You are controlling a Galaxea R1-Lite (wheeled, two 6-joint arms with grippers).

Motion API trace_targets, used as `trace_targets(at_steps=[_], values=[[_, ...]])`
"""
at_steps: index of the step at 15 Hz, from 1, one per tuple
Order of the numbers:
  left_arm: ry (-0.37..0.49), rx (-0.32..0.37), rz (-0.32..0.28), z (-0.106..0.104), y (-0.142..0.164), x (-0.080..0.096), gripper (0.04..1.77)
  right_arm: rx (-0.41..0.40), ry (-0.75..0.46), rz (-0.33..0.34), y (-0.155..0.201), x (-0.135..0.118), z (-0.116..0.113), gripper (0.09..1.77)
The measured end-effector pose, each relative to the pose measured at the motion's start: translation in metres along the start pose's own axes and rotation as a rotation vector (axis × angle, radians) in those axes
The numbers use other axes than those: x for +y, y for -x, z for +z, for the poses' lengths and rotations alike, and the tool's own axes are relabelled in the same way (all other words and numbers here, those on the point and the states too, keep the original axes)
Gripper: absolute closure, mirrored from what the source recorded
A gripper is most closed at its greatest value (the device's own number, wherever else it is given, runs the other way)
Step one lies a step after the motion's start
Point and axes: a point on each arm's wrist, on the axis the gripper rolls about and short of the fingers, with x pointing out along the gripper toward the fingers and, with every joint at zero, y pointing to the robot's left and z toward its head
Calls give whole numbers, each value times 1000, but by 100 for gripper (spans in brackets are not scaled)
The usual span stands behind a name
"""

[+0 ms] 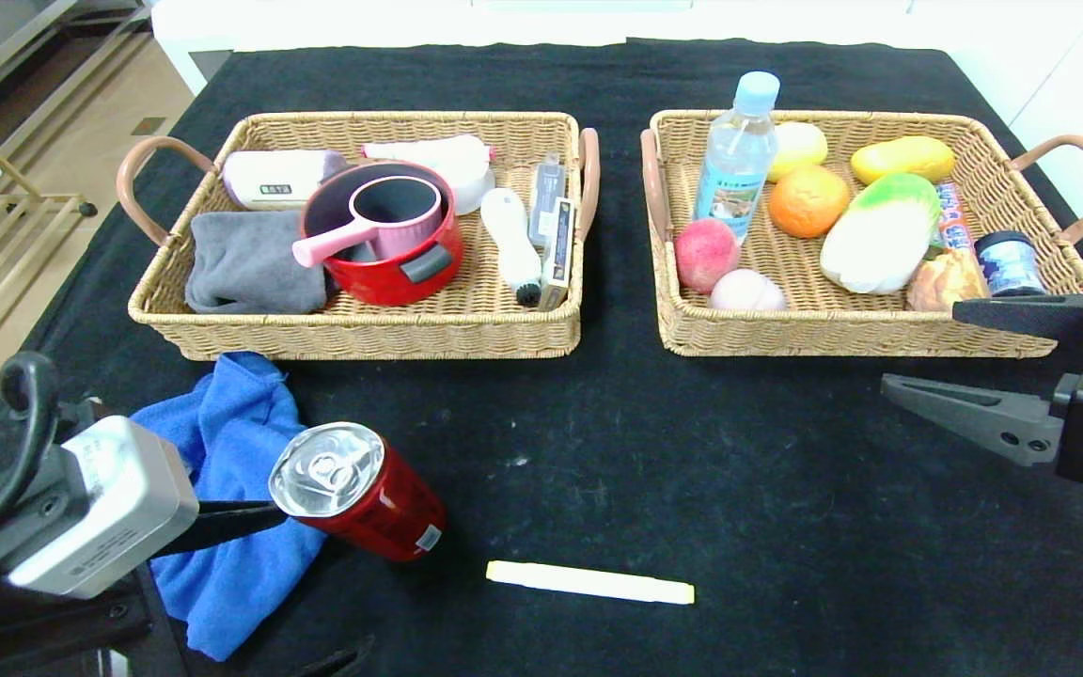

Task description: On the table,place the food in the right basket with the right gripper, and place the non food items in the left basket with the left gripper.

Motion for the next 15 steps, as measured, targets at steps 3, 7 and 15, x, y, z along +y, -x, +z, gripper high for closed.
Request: trace_targets(at_steps=[3,7,15], values=[[0,-51,54,2,-15,1,9,0,1,1,0,0,0,15],[9,-96,77,0,-33,1,9,2,1,-2,0,-1,-1,15],[25,-190,169,1,-49,3,9,2,0,-6,1,-1,-1,15]])
